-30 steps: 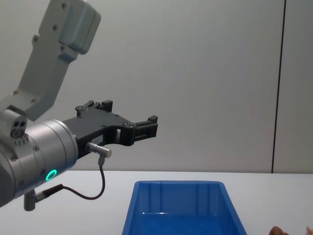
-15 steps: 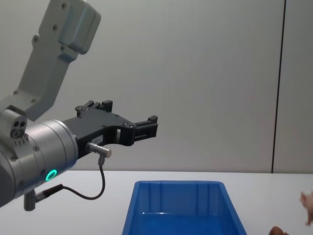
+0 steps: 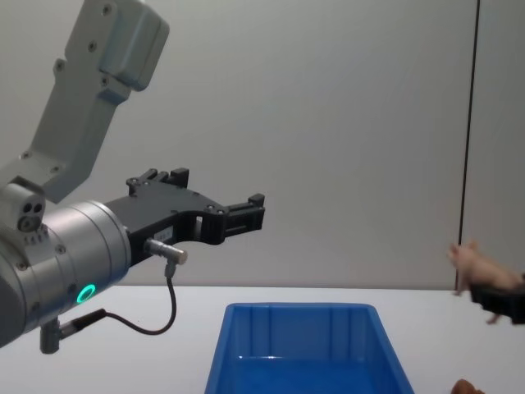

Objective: Pick up the two dolls from the table and place them into the box.

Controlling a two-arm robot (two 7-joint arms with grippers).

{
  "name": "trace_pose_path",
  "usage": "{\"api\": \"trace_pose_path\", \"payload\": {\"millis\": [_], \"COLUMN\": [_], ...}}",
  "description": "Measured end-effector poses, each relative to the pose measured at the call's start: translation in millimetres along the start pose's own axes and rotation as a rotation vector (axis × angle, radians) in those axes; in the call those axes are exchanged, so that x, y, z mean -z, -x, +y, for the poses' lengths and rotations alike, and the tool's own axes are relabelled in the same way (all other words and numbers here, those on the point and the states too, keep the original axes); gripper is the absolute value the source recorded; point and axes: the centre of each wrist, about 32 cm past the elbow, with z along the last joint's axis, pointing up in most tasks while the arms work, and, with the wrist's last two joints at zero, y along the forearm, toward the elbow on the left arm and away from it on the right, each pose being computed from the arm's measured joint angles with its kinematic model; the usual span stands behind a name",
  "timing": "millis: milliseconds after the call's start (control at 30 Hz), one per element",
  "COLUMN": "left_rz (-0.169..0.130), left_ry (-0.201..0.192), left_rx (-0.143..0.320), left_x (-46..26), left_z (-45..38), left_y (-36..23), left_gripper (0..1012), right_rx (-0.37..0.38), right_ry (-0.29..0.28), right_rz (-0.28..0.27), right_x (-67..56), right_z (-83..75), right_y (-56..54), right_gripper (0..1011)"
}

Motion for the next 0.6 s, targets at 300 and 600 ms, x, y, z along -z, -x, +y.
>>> {"api": "trace_pose_path", "payload": {"millis": [300, 600], "left_rz": [0.0, 0.0], "left_ry": [0.0, 0.0], "left_rx": [0.0, 0.0], "left_x": [0.0, 0.0], "left_z": [0.0, 0.0], "left_y": [0.0, 0.0], "left_gripper": [1001, 1001], "right_rx": [-0.118, -0.201], "right_ry": [-0.022, 0.015], "right_rz": [-0.029, -0.053], "right_x": [-14.5, -10.9], "right_z": [14.8, 27.7], "right_y": [17.3, 39.1], "right_gripper": [382, 383]}}
